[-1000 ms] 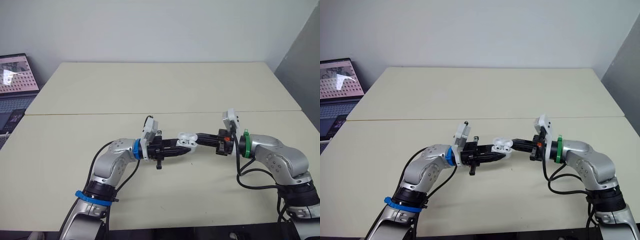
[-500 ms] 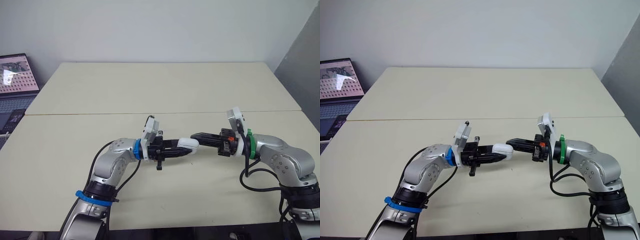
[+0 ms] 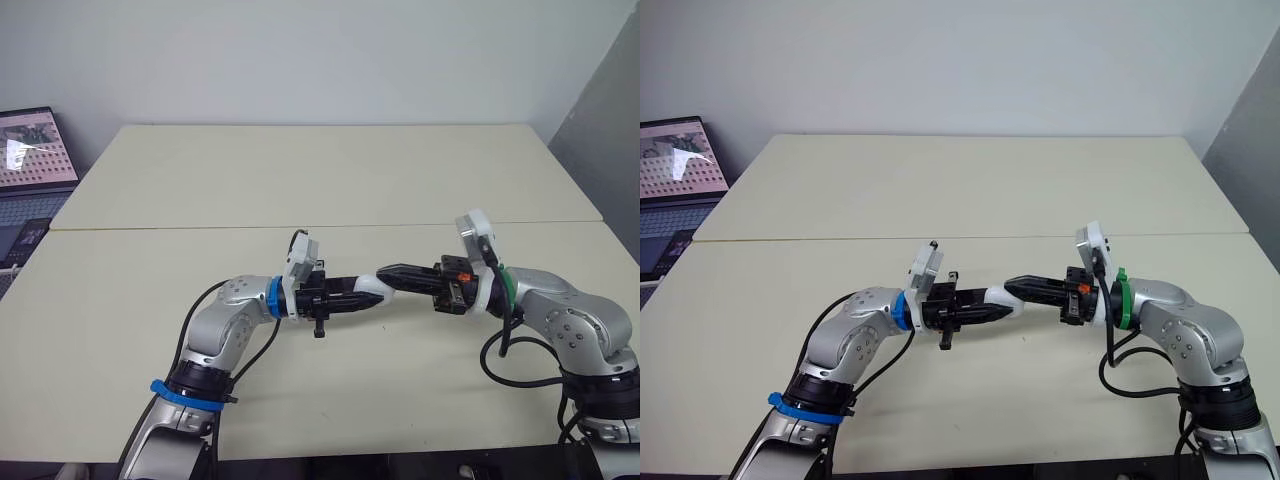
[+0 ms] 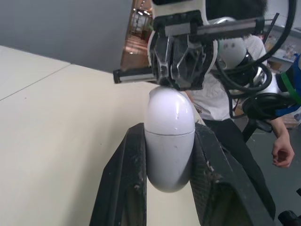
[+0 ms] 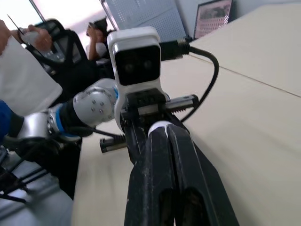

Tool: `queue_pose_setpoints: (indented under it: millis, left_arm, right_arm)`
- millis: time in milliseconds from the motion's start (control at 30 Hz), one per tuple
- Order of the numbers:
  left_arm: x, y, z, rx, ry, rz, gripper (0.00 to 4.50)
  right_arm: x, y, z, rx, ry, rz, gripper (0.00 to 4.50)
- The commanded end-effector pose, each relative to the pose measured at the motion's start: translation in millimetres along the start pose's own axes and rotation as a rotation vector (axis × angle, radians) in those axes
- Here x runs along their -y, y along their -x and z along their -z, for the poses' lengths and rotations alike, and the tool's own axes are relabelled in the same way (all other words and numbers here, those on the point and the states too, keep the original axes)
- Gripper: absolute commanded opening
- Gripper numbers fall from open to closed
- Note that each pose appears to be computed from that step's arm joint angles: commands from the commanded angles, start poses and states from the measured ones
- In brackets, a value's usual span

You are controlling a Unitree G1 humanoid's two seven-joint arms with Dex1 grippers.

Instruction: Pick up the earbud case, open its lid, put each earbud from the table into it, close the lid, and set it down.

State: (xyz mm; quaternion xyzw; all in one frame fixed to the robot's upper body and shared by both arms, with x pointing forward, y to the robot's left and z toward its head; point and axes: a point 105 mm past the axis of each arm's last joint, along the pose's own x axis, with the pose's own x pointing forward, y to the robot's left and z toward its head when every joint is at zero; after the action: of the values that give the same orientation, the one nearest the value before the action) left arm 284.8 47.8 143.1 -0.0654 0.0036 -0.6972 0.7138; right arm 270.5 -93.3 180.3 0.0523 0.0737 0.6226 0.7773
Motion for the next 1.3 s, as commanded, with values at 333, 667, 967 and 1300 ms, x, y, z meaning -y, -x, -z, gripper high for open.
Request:
queue_pose_setpoints:
  millis: [333,667,967,1300]
  left_arm:
    - [-25.5,0.6,3.3,-0.094,-0.01,-0.21,0.8]
    - [-19.8,17.1,41.3,-0.379,0.261,-0.214,0.8]
    - [-42.3,20.8,54.9,-0.459,0.189,-0.292,1.15]
    - [-46.1,44.9,24.1,-0.351,-0.042,-0.348,4.36]
  right_arm:
    - [14.8,20.4,-3.7,0.065,0.058,0.159,0.05]
    - [24.8,69.1,52.0,-0.11,0.15,0.393,0.05]
    - [22.7,83.5,70.2,-0.084,0.165,0.516,0.02]
    - [16.6,101.9,77.4,-0.082,0.2,0.53,0.0]
